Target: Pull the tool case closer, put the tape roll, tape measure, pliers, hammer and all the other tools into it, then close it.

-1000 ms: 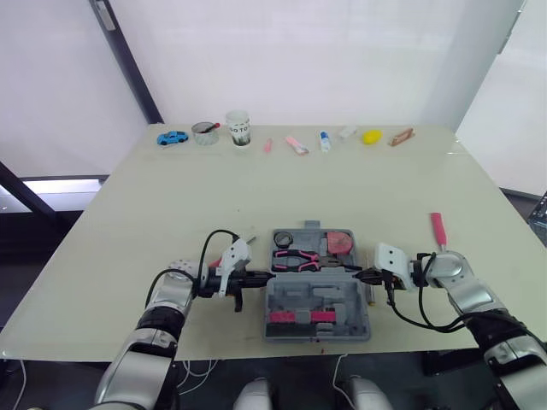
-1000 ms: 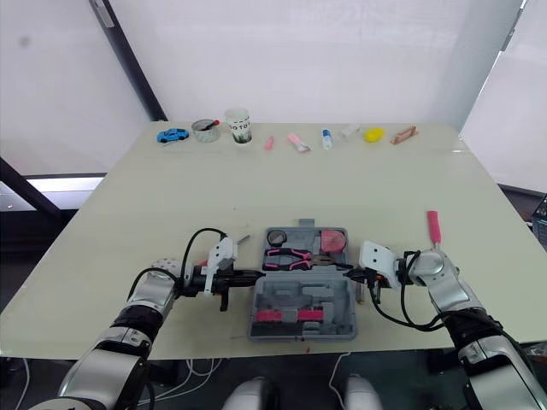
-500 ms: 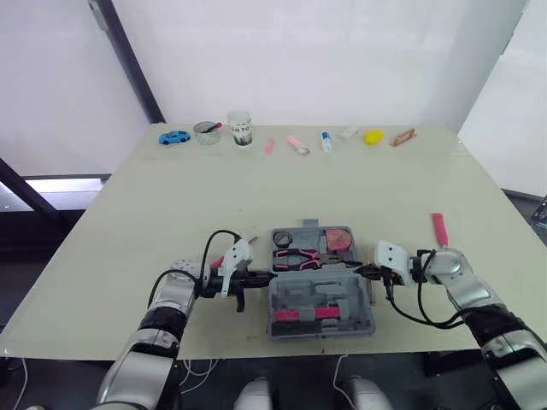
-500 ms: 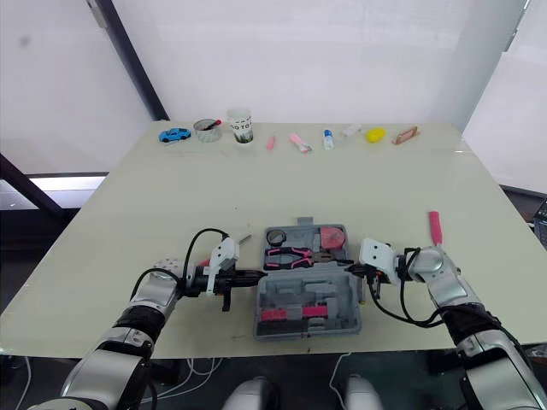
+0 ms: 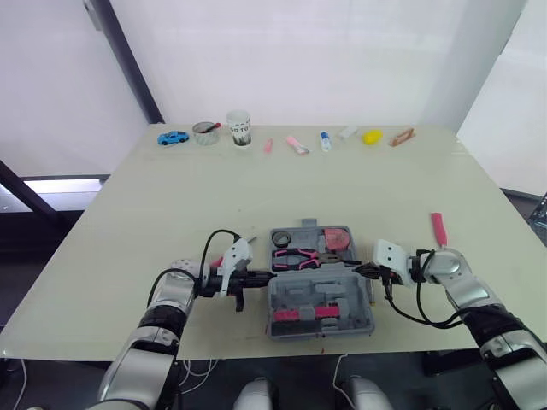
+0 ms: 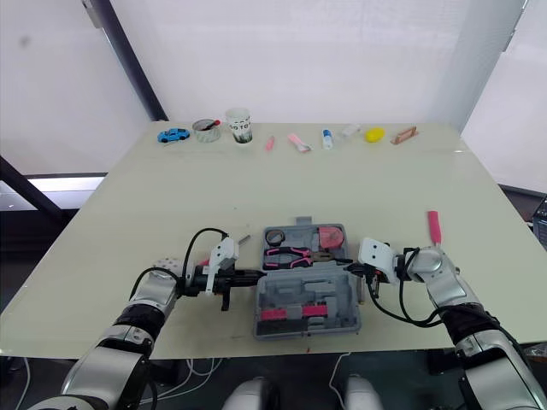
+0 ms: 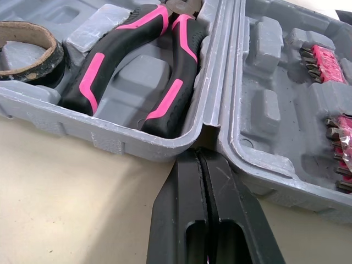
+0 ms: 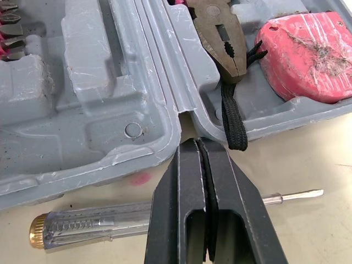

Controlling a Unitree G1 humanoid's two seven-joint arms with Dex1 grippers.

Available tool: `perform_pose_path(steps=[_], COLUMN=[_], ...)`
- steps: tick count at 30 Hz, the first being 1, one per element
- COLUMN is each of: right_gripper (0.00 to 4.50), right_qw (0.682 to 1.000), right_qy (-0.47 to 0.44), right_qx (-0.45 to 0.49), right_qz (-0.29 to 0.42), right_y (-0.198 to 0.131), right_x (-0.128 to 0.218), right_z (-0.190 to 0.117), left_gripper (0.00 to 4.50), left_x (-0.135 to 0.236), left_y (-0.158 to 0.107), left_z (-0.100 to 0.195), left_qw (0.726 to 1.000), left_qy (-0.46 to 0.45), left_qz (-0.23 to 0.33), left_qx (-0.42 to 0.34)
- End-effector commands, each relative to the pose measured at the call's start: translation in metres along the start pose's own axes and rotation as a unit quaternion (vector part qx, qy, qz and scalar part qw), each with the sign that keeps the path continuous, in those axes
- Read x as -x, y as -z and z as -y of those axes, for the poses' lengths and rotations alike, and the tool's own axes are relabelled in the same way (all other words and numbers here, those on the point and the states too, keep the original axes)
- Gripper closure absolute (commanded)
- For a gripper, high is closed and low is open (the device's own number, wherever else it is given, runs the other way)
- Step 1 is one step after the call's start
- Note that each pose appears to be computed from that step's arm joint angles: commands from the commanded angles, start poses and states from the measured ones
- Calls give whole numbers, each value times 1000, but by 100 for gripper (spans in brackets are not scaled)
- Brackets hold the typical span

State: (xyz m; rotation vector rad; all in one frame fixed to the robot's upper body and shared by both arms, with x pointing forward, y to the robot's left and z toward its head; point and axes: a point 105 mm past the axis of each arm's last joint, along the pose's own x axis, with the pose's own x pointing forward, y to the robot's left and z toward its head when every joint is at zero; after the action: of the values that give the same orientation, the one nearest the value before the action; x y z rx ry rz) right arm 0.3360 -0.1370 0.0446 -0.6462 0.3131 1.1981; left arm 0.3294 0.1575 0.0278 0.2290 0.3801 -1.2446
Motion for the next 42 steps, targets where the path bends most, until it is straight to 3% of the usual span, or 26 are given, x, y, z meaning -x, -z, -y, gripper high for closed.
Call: perform_pose_path(steps=[1,42], right_gripper=[450,450], right_qw=[999,1000], right_qy=[-6,3], right_qx=[20,14], right_qz=[33,23], right_y=[-21,-16], right_x=[-1,2], right_z=[2,4], left_gripper=[445,445], left_x=[0,4], left_y=[-10,-12], left_z=[-4,-9], left_qw=[1000,1000], left_qy=[-5,-13], left_qz=[9,11], left_qx=[-18,-20])
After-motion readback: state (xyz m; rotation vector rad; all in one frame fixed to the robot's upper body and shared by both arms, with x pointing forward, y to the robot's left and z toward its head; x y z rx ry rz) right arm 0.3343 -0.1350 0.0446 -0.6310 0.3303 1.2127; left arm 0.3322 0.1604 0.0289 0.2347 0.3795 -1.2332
